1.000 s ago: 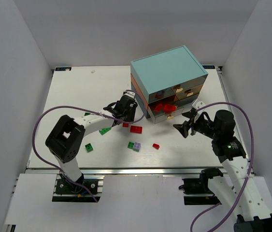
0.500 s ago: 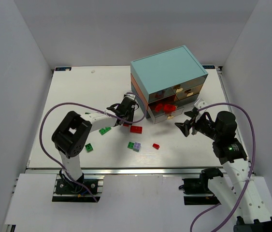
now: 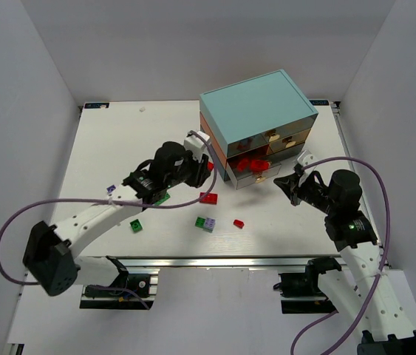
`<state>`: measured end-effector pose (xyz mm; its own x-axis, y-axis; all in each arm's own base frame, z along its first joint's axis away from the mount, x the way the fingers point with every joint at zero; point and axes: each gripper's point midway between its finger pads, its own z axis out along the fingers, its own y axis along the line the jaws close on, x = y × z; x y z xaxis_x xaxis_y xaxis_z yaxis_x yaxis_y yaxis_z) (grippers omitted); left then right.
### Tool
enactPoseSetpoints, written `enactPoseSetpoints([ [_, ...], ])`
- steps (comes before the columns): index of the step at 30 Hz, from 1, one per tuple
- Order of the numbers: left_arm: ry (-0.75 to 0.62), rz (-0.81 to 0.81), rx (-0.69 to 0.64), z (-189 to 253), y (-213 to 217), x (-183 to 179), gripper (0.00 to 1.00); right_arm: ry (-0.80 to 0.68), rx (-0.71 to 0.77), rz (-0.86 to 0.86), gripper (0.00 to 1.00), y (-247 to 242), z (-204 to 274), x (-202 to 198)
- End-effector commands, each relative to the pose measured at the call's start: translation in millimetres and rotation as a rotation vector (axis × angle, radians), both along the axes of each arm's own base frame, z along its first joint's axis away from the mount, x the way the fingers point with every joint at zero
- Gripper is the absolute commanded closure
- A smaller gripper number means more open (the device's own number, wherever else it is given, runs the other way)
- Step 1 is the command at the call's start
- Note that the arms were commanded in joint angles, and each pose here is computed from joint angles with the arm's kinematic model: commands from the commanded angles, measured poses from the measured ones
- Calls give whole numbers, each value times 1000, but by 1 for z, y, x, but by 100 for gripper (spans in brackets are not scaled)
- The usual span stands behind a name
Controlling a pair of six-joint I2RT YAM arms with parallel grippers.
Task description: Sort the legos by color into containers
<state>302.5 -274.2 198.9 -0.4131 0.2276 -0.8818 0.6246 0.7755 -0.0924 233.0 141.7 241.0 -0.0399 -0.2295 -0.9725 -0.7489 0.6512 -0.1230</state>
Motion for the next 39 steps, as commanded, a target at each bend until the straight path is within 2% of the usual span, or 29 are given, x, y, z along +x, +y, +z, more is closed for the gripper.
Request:
enactPoseSetpoints([
  [1,-44,-274,-9,11,-23,-37,100,-30,2,-15,100,-1,5,6],
  [6,-91,-375,-20,31,-63,-43,100,-26,-5,-44,100,-5,1,12],
  [11,-138,-327,39,30,-93,-18,100,-11,-15,-52,100,-6,-6,15],
  [17,-230,-222,59,49,-105,8,98,-2,-23,-53,100,-6,-9,17],
  [23,-254,-167,118,47,-115,34,90,-4,-29,-39,99,-5,-11,16],
  [27,-242,-152,153,40,-123,46,79,-5,-38,-11,85,-3,-12,14],
  [28,-235,-151,164,34,-125,48,68,-1,-42,9,77,-1,-14,10],
  [30,-241,-133,161,36,-127,53,58,-12,-64,45,67,2,-17,8],
  [31,-245,-126,155,36,-129,56,52,2,-71,93,54,7,-21,2],
  [33,-250,-117,148,39,-130,57,44,5,-99,161,40,11,-27,-7],
  [35,-256,-113,129,47,-130,57,43,9,-120,274,27,19,-36,-22],
  [39,-263,-136,57,72,-130,46,42,14,-162,464,26,29,-59,-46],
])
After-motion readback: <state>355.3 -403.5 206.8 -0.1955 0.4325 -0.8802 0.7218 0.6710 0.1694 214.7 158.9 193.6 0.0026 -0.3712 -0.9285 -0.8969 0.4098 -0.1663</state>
